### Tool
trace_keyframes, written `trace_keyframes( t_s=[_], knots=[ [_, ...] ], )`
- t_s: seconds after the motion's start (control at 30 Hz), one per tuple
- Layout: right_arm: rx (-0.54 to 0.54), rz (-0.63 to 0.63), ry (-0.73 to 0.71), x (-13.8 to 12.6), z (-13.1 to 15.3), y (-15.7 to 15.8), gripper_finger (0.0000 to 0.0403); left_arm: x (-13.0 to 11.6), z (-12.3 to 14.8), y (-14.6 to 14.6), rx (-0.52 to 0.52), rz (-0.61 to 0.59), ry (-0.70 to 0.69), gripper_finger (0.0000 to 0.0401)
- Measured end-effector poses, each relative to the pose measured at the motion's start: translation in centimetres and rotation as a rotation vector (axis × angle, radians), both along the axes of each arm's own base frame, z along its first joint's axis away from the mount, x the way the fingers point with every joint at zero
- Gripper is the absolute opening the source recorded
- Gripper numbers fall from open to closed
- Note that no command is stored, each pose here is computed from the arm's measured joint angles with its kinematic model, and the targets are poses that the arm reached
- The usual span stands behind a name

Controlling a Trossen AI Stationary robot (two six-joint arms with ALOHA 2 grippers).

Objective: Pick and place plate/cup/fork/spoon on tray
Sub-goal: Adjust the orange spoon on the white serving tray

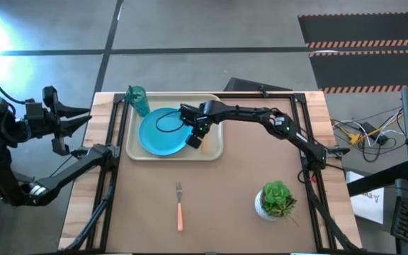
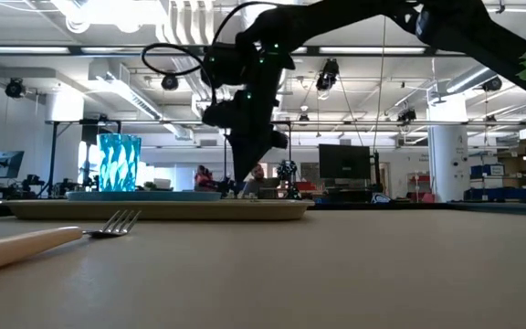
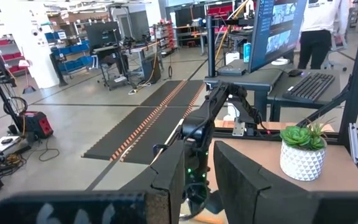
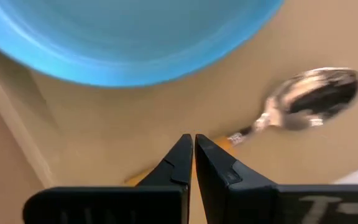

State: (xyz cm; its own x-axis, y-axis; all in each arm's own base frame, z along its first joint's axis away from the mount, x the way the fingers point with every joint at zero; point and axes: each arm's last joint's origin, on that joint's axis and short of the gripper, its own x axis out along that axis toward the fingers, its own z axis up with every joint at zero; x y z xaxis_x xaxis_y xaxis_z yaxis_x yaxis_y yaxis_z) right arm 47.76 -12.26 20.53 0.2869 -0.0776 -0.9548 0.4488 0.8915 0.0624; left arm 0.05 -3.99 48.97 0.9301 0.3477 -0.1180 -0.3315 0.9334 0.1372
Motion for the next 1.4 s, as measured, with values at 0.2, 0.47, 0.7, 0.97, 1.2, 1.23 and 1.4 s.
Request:
trace_keyframes(
  t_s=[0.2, 0.47, 0.7, 0.97, 1.2, 1.23, 1.4],
  knots=[
    [0.041, -0.017, -0.052, 0.0, 0.2, -1.2, 0.0009, 0.0, 0.0, 0.0, 0.000, 0.000, 0.000, 0.0070],
    [0.070, -0.013, 0.010, 0.1, -2.2, -0.9, 0.0009, 0.0, 0.0, 0.0, 0.000, 0.000, 0.000, 0.0070],
    [0.073, -0.032, 0.031, -0.2, -4.0, -0.8, 0.0009, 0.0, 0.0, 0.0, 0.000, 0.000, 0.000, 0.0070],
    [0.078, -0.042, 0.039, -0.4, -5.4, -0.8, 0.0009, 0.0, 0.0, 0.0, -0.002, 0.000, 0.000, 0.0070],
    [0.050, -0.052, 0.021, -0.3, -5.2, -1.4, 0.0009, 0.0, -0.1, 0.0, -0.009, 0.001, 0.004, 0.0070],
    [0.040, -0.055, 0.018, -0.3, -5.2, -1.6, 0.0009, 0.0, -0.1, 0.0, -0.009, 0.000, 0.004, 0.0070],
    [0.008, -0.066, 0.015, -0.3, -5.0, -2.0, 0.0009, 0.0, -0.1, 0.0, -0.009, 0.000, 0.004, 0.0070]
  ],
)
